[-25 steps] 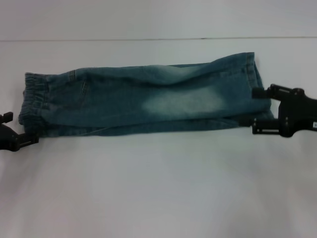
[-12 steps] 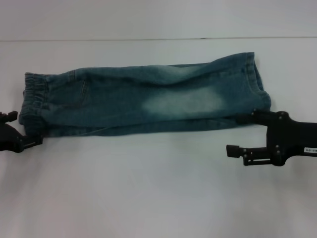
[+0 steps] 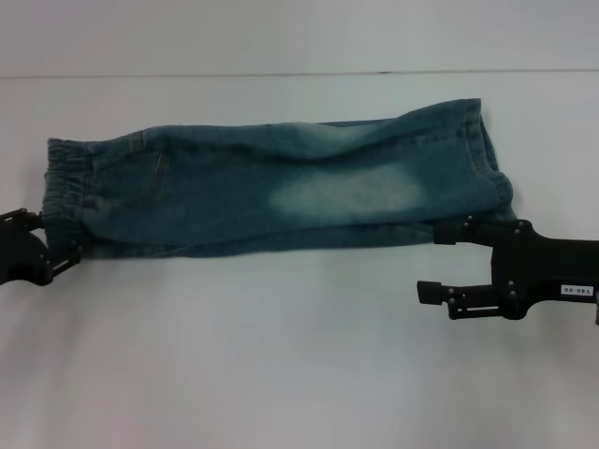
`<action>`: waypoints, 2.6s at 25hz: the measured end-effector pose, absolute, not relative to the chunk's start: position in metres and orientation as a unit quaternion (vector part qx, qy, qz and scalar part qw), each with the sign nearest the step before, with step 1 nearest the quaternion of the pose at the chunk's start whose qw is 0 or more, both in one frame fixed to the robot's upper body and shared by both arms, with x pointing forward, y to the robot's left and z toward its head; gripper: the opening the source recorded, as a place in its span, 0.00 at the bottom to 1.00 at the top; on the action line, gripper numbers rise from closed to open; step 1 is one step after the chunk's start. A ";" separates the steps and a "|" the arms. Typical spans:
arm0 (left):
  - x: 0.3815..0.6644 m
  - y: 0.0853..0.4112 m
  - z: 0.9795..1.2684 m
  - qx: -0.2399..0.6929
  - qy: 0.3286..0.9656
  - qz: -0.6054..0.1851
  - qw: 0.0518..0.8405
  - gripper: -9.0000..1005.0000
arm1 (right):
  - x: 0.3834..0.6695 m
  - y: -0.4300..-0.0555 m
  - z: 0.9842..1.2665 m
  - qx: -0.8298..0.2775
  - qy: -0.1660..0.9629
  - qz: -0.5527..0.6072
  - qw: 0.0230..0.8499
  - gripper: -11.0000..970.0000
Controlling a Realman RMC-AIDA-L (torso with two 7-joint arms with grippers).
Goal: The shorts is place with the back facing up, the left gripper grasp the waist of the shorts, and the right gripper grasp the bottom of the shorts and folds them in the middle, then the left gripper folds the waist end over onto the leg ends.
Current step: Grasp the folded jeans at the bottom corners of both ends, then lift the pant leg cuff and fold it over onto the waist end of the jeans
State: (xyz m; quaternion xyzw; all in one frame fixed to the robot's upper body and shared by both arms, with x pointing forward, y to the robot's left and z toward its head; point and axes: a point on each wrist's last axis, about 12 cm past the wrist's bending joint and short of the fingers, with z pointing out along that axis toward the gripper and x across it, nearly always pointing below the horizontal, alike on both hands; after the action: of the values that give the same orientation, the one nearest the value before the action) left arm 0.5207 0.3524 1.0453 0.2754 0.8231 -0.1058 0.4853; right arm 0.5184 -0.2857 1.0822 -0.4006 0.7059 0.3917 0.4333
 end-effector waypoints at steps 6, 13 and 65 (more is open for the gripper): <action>0.522 0.352 1.050 0.282 0.818 -0.107 0.489 0.57 | 0.520 -0.285 1.080 -0.395 0.711 0.388 0.434 0.97; 0.528 0.349 1.051 0.281 0.822 -0.114 0.482 0.34 | 0.521 -0.286 1.080 -0.391 0.711 0.386 0.440 0.97; 0.640 0.138 1.288 0.458 0.797 -0.177 0.351 0.11 | 0.604 -0.143 1.046 -0.405 0.741 0.252 0.473 0.01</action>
State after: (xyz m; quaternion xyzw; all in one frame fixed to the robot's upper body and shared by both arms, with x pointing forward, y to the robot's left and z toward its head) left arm 0.6404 0.1378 1.2876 0.4581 0.7971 -0.1769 0.3513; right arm 0.6041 -0.1432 1.0455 -0.4047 0.7406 0.2522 0.4735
